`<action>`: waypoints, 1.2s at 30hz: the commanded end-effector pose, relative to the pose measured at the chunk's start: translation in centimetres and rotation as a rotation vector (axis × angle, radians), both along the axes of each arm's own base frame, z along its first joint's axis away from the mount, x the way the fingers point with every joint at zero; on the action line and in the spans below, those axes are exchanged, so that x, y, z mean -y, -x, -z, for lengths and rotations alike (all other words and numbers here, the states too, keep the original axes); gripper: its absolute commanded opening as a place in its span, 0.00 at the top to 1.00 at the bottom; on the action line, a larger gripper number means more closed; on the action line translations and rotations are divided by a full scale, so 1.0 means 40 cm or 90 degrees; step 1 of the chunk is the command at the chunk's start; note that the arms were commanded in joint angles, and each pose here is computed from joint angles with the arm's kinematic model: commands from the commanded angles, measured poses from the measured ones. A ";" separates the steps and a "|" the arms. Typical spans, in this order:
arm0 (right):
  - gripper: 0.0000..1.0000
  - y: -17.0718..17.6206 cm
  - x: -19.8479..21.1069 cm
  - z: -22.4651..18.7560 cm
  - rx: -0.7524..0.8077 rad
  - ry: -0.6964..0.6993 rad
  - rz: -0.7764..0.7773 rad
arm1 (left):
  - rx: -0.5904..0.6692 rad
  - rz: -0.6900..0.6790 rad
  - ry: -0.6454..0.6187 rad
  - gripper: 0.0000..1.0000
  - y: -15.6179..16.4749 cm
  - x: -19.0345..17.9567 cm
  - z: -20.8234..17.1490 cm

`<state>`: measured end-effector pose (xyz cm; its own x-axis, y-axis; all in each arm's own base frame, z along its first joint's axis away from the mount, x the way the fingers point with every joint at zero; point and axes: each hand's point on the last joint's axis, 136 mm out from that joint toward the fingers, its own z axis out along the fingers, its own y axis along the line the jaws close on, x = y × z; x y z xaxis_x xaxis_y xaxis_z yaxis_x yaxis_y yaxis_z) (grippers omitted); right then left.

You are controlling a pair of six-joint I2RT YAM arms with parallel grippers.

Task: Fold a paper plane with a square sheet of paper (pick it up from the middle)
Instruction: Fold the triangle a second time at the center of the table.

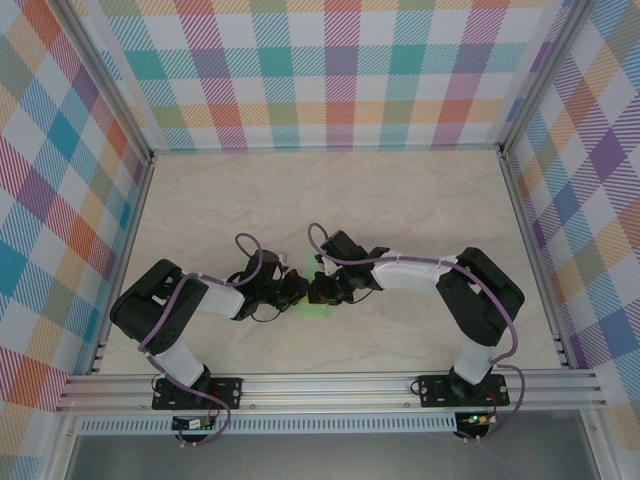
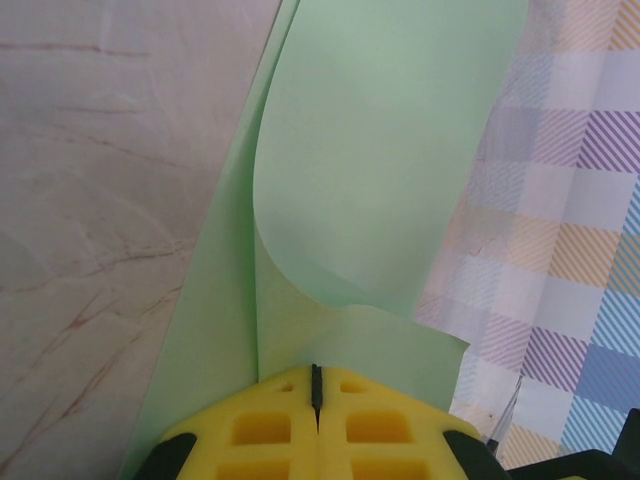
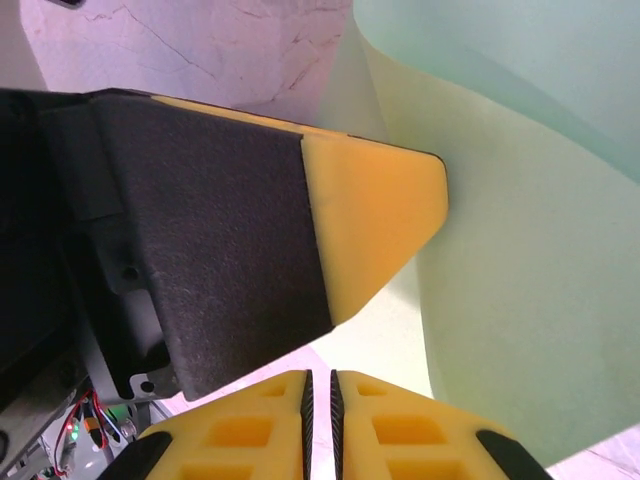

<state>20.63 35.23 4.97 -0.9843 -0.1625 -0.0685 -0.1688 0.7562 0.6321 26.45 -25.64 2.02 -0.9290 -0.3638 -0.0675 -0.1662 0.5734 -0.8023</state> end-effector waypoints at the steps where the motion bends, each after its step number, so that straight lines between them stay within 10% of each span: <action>1: 0.84 0.002 0.010 0.025 -0.009 0.029 0.003 | -0.017 -0.003 -0.036 1.00 0.017 -0.028 0.030; 26: 0.83 0.026 0.075 0.112 -0.026 0.112 0.009 | -0.018 0.005 -0.032 1.00 0.018 -0.018 0.033; 36: 0.83 0.027 0.041 0.002 -0.001 0.051 -0.012 | -0.016 0.004 -0.033 1.00 0.020 -0.019 0.031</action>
<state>19.98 32.91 2.80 -0.9873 -0.1549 -0.0354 -0.1494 0.8294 0.5383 26.42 -25.65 2.03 -0.9305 -0.3590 -0.0729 -0.1595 0.5761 -0.8017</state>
